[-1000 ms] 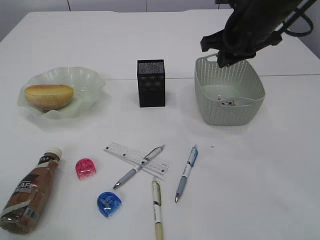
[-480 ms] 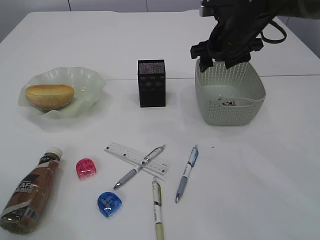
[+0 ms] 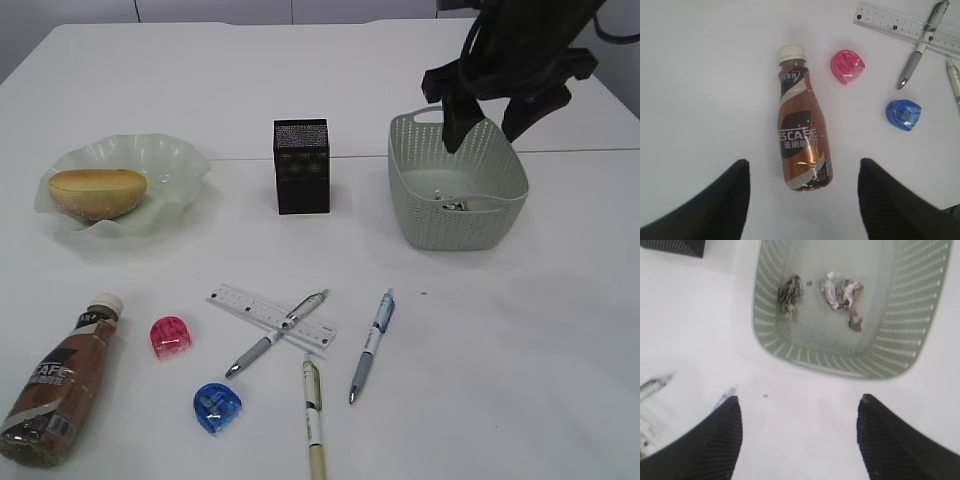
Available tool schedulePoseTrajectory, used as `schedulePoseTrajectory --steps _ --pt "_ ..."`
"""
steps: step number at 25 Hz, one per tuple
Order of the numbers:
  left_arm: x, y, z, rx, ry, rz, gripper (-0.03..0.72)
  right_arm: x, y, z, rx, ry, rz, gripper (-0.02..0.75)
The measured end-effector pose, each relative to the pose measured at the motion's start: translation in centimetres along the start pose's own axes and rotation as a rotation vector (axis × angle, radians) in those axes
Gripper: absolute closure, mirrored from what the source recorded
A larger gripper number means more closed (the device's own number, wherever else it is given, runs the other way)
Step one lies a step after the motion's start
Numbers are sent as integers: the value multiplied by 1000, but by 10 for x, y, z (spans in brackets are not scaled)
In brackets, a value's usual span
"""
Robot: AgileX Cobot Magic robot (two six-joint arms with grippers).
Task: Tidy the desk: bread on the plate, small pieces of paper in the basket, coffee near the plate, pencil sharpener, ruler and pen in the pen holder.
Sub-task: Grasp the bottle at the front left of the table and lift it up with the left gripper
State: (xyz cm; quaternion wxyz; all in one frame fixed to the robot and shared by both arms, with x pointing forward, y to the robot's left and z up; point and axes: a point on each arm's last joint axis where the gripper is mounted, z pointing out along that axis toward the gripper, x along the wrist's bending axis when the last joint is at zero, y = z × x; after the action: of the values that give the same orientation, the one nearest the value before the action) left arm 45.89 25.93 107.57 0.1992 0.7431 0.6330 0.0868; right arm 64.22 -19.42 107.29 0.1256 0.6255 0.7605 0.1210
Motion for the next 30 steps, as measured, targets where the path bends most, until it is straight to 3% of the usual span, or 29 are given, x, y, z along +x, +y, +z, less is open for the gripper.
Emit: schedulePoseTrajectory --steps 5,11,21,26,30 --pt "1 4 0 -43 7 2 192 2 -13 -43 -33 67 8 237" --pt "0 7 0 -82 1 -4 192 13 -55 -53 40 125 -21 237" --pt "-4 15 34 17 -17 -21 192 23 -131 -37 222 137 -70 238" --pt "0 26 71 52 11 -72 188 21 -145 -34 254 135 -70 238" --pt "5 26 103 135 30 -71 130 21 -145 -34 250 135 -71 238"
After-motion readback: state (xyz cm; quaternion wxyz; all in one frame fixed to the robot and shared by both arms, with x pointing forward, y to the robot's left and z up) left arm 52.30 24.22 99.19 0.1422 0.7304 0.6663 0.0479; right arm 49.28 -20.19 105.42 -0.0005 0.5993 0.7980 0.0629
